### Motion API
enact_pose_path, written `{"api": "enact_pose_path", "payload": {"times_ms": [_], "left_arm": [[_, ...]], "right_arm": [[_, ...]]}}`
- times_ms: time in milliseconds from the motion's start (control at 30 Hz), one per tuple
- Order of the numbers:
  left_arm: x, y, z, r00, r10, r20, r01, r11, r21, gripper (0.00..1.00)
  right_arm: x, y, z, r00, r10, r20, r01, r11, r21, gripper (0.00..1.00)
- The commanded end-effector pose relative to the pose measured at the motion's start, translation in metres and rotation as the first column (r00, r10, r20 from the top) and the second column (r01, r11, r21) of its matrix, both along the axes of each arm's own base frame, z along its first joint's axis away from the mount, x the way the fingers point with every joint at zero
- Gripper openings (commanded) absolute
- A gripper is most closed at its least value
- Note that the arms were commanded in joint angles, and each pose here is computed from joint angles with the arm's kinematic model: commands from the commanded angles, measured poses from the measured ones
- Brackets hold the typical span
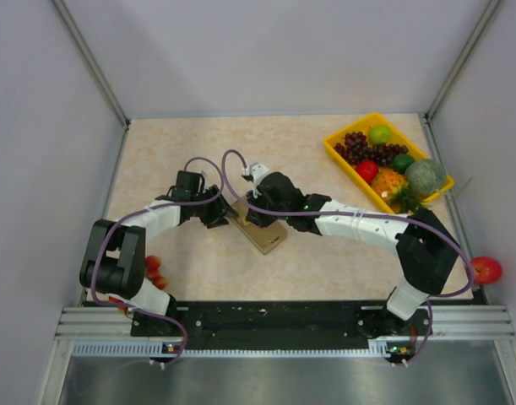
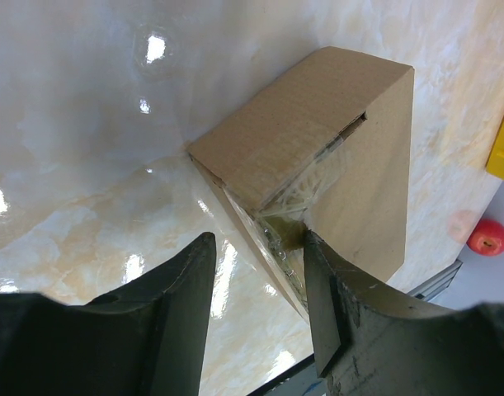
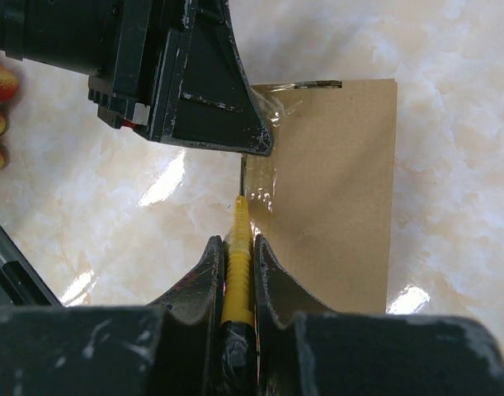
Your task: Unpack the express box
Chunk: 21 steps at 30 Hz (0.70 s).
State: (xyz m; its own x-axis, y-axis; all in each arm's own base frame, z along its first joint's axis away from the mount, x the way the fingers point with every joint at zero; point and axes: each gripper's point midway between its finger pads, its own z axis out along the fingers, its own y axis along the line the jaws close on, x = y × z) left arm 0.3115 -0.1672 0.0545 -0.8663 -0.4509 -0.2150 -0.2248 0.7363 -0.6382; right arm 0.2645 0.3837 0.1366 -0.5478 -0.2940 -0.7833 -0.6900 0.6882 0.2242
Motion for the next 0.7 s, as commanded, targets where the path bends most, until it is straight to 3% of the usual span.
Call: {"api": "enact_pose_path", "payload": {"times_ms": [0,400,667], "left_arm": [[0.000,0.016,-0.022,0.999,0.038,-0.033,-0.034,0.994,0.102,0.50],[0.001,0.017,-0.025,0.998,0.039,-0.046,-0.034,0.993,0.115,0.49],[0.007,0.019,-0.027,0.997,0.052,-0.053,-0.045,0.990,0.132,0.46]], "right_arm": [[0.005,0.010,0.014,1.000,0.007,0.015,-0.008,0.999,0.035,0.00],[0.003,-0.005,0.002,0.999,-0.005,0.036,0.007,0.998,-0.056,0.00],[-0.019,-0.023,-0.010,0.999,0.036,0.002,-0.035,0.986,-0.162,0.00]]}}
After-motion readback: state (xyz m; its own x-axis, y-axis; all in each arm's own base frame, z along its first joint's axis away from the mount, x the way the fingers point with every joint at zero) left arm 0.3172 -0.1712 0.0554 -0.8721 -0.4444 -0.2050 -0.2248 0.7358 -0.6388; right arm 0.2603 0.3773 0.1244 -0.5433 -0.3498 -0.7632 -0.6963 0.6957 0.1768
